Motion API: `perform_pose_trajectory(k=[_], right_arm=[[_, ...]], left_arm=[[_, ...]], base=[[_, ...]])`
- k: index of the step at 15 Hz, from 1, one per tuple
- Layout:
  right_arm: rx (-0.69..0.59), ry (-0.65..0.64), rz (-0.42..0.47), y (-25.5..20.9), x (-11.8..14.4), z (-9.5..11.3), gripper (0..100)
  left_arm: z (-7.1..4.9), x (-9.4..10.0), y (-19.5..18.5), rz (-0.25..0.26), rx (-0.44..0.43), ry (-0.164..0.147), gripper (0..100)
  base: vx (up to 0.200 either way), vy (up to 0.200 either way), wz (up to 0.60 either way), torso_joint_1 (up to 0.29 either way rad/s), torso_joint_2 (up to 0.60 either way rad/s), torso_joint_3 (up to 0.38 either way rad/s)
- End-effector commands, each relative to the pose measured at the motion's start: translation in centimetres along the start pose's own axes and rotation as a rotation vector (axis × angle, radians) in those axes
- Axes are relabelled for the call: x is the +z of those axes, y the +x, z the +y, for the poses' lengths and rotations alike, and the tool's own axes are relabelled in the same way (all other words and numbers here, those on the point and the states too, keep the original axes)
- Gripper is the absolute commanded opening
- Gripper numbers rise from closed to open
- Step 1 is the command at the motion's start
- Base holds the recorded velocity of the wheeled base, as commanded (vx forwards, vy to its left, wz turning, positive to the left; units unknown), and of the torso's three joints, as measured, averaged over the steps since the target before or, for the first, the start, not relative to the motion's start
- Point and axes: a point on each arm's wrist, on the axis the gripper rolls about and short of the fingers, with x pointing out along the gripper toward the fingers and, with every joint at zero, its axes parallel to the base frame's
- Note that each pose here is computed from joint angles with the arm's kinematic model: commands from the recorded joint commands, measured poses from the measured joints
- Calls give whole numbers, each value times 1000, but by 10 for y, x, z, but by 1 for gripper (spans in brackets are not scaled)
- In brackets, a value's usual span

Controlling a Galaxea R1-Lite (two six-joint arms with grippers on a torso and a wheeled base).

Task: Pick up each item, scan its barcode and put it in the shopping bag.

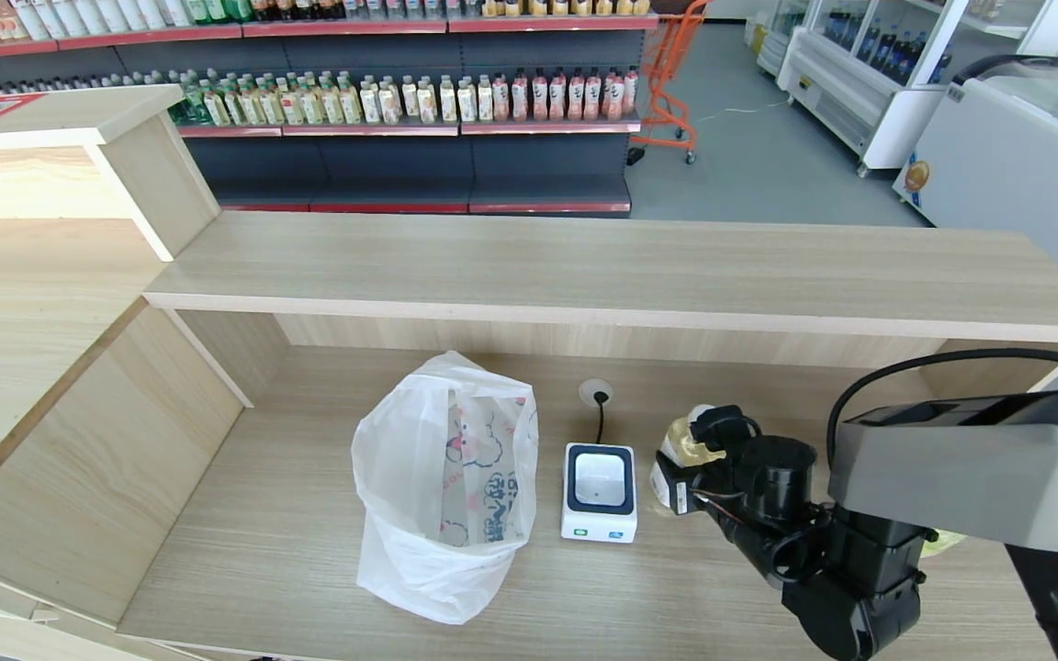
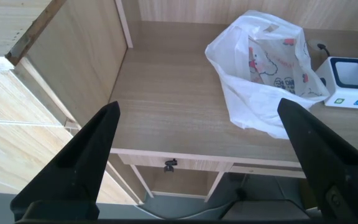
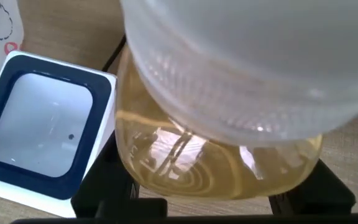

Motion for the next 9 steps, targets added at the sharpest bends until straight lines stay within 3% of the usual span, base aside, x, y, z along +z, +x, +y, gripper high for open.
perform_pose_trajectory(k=[1, 2, 3, 5, 9], right_arm=[[-14, 27, -46, -11, 23, -9, 0], [-21, 51, -50, -18, 35, -15, 0], [28, 130, -56, -41, 69, -30, 0], [291, 233, -77, -90, 126, -59, 0], [734, 275, 19, -152, 147, -107, 0]], left_arm=[[0, 0, 0, 0, 0, 0, 100], [0, 0, 0, -2, 0, 0, 100], [0, 0, 0, 1, 0, 0, 100], [0, 0, 0, -2, 0, 0, 100], [0, 0, 0, 0, 0, 0, 100]], base=[[0, 0, 0, 0, 0, 0], [0, 0, 0, 0, 0, 0], [0, 0, 0, 0, 0, 0], [0, 0, 0, 0, 0, 0], [0, 0, 0, 0, 0, 0]])
